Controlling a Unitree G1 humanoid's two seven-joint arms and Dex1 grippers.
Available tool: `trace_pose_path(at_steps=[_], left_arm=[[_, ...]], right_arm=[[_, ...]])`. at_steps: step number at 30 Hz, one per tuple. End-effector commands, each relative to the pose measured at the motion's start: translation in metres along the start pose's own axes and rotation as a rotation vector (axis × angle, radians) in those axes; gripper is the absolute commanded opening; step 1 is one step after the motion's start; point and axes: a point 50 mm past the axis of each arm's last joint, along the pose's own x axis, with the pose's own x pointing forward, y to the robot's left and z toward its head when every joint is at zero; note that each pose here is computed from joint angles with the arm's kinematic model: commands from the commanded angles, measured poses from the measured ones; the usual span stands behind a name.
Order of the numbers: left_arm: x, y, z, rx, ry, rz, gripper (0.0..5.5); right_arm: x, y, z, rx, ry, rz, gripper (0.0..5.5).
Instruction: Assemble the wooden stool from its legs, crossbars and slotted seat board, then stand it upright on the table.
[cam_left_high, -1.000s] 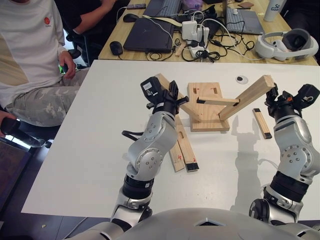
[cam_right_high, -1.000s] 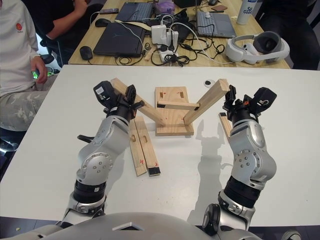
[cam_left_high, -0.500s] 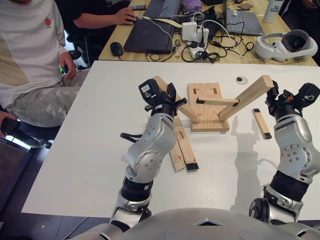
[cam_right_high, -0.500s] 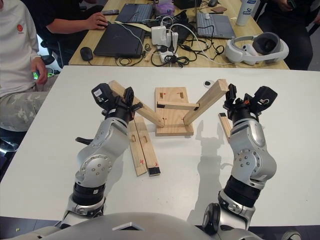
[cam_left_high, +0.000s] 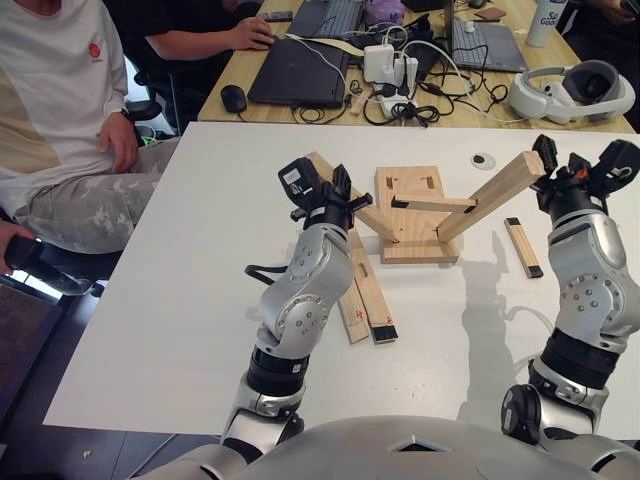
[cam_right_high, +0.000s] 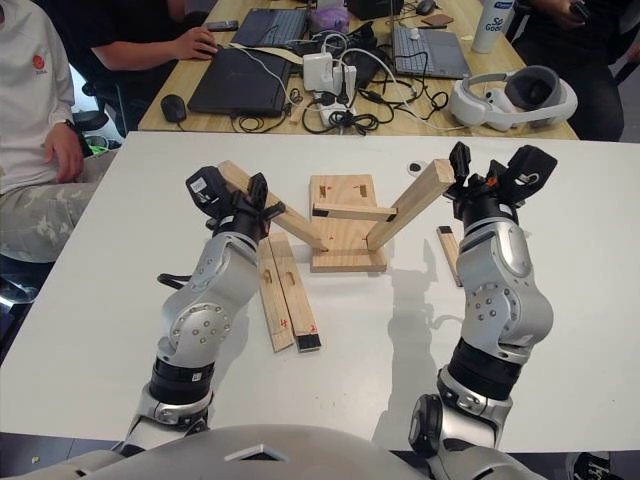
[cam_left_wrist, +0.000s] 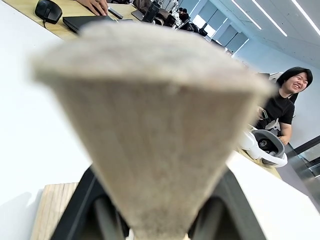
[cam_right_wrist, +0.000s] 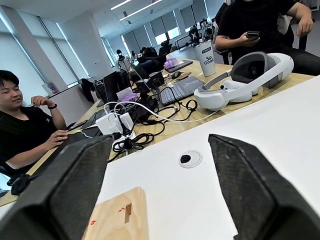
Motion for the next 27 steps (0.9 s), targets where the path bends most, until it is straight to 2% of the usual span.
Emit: trace_pose_path(at_steps=[1,7,12,19,27], left_arm=[[-0.002,-0.015,-0.018,0.048,0.079,0.002,1.02],[-0.001,-0.016,-0.016,0.109,0.061,-0.010,1.02],[-0.001,-0.019,-0.011,0.201,0.016,-0.030,1.02],[-0.001,-0.034,-0.007,0.318,-0.044,-0.097,1.02],[0.000,-0.033,-0.017,0.275,0.010,-0.109,1.02]], right_arm=[[0.006,0.019,0.035,-0.100,-0.177,0.071,3.57],[0.009,0.031,0.062,-0.135,-0.304,0.097,3.57],[0.002,0.059,0.088,-0.191,-0.441,0.205,3.57],[0.004,0.064,0.089,-0.203,-0.448,0.234,3.57],[0.004,0.069,0.085,-0.197,-0.435,0.270,3.57]])
